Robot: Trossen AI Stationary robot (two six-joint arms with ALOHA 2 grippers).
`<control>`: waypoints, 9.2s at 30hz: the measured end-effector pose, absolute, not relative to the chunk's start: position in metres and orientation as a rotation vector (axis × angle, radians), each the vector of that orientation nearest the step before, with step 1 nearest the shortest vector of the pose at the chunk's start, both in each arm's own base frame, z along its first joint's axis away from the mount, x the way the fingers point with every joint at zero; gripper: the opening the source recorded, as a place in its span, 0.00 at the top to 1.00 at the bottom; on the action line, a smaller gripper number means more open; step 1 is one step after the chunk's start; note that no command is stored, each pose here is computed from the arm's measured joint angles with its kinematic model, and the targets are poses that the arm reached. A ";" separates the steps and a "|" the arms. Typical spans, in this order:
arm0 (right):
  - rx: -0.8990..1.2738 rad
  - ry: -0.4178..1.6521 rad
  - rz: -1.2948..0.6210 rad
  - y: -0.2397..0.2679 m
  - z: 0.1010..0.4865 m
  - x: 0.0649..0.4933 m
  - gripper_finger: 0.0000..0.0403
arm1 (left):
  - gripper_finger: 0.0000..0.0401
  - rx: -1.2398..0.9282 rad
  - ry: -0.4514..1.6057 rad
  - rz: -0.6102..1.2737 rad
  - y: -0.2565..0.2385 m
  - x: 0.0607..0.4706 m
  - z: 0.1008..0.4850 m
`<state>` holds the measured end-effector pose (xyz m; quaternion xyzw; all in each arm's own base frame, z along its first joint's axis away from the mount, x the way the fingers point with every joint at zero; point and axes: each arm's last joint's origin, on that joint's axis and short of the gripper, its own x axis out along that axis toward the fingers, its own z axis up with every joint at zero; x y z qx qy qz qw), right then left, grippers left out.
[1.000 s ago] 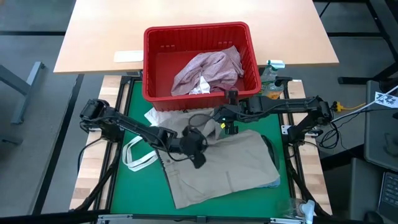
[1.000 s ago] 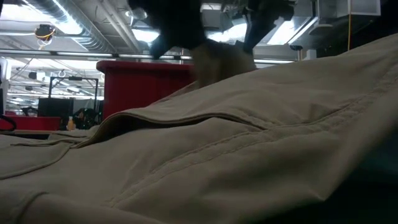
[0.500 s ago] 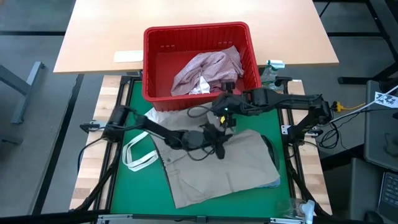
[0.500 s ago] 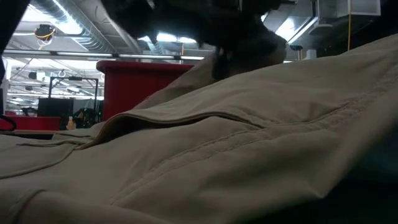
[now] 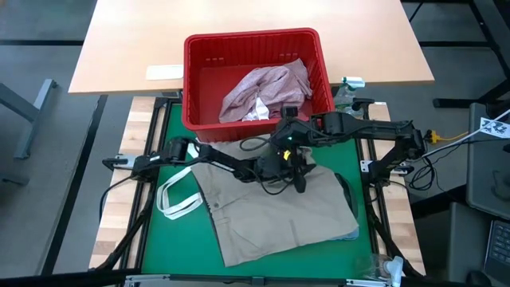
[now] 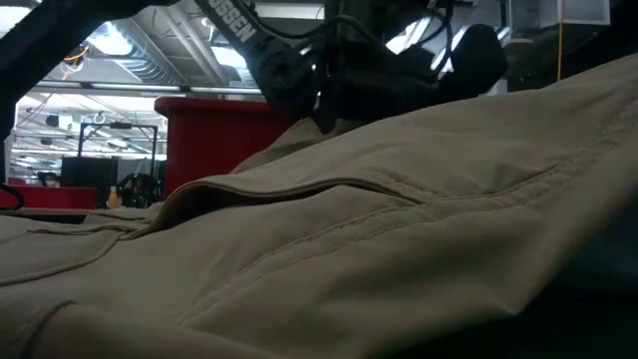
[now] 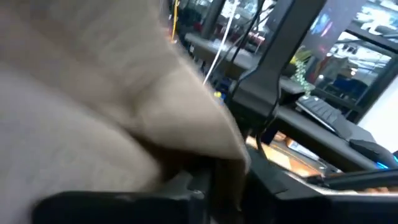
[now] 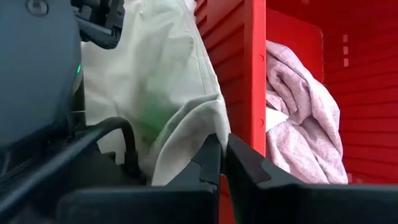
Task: Fold laundry
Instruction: Fold the gray shorts
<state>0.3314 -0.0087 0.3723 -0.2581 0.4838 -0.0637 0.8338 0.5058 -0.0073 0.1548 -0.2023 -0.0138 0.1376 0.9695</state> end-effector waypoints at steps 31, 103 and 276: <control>-0.618 1.109 -0.117 -0.010 0.369 0.325 0.97 | 0.55 -0.122 0.040 0.220 0.004 0.511 0.160; -0.606 1.232 -0.142 -0.010 0.364 0.314 0.97 | 0.54 -0.444 0.787 0.803 -0.027 0.159 0.176; 0.146 1.334 0.047 0.209 0.322 0.112 0.69 | 0.69 -0.507 0.641 -0.211 -0.240 0.268 0.144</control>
